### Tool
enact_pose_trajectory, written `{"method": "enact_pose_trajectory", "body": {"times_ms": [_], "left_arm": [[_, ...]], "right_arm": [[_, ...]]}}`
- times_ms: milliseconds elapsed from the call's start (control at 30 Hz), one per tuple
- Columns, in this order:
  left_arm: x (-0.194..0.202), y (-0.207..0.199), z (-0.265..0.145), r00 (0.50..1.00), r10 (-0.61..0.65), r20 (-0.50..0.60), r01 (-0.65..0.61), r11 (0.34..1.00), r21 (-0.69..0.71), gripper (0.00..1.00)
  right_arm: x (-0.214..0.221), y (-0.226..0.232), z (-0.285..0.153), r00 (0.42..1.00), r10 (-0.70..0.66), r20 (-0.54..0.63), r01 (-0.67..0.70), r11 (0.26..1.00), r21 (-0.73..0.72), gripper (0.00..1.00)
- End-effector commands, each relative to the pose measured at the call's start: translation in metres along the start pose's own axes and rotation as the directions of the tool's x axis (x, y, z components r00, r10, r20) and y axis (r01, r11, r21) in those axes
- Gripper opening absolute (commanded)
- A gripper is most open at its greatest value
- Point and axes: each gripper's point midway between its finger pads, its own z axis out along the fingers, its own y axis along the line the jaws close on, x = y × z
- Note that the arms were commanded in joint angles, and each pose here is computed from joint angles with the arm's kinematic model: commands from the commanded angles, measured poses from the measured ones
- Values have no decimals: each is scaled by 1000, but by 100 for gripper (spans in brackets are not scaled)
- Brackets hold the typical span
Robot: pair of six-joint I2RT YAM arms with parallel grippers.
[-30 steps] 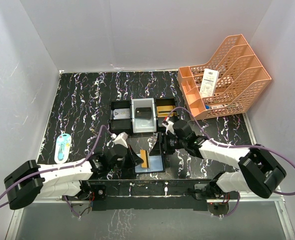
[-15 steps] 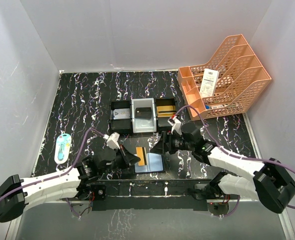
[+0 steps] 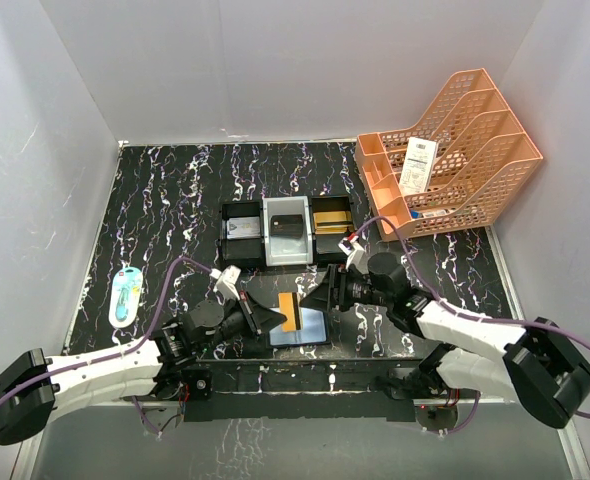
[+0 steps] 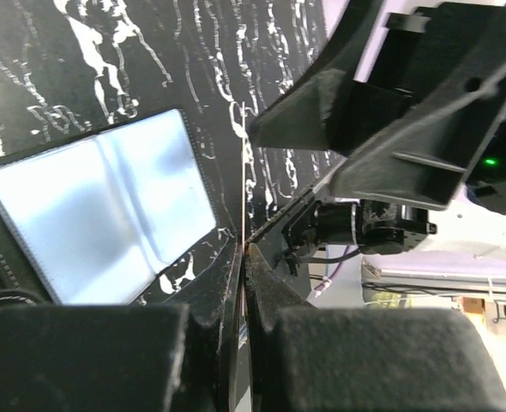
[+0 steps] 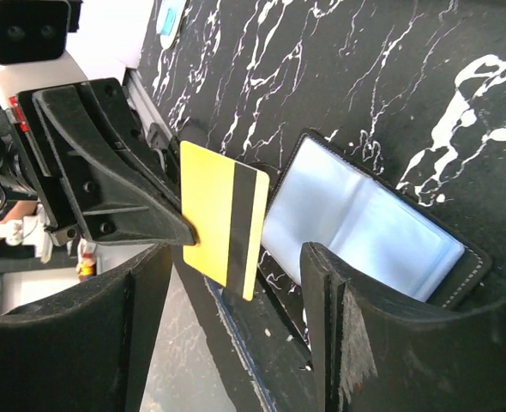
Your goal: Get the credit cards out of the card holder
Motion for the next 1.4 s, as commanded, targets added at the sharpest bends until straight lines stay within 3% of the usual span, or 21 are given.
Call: {"method": "enact_pose_trajectory", "body": {"times_ms": [0, 233, 500, 1367], "left_arm": [[-7, -32, -2, 999, 29, 21, -32, 989, 141, 0], [-7, -50, -6, 999, 42, 20, -45, 972, 230, 0], [-6, -49, -8, 999, 43, 23, -48, 970, 239, 0], [-9, -50, -11, 998, 38, 47, -49, 963, 265, 0]], "right_arm": [[-11, 34, 6, 1000, 10, 2, -10, 985, -173, 57], [1, 33, 7, 998, 47, -38, -55, 975, -217, 44], [6, 47, 0, 997, 15, -72, -36, 952, -303, 27], [7, 76, -22, 994, -51, -96, 0, 882, -471, 0]]}}
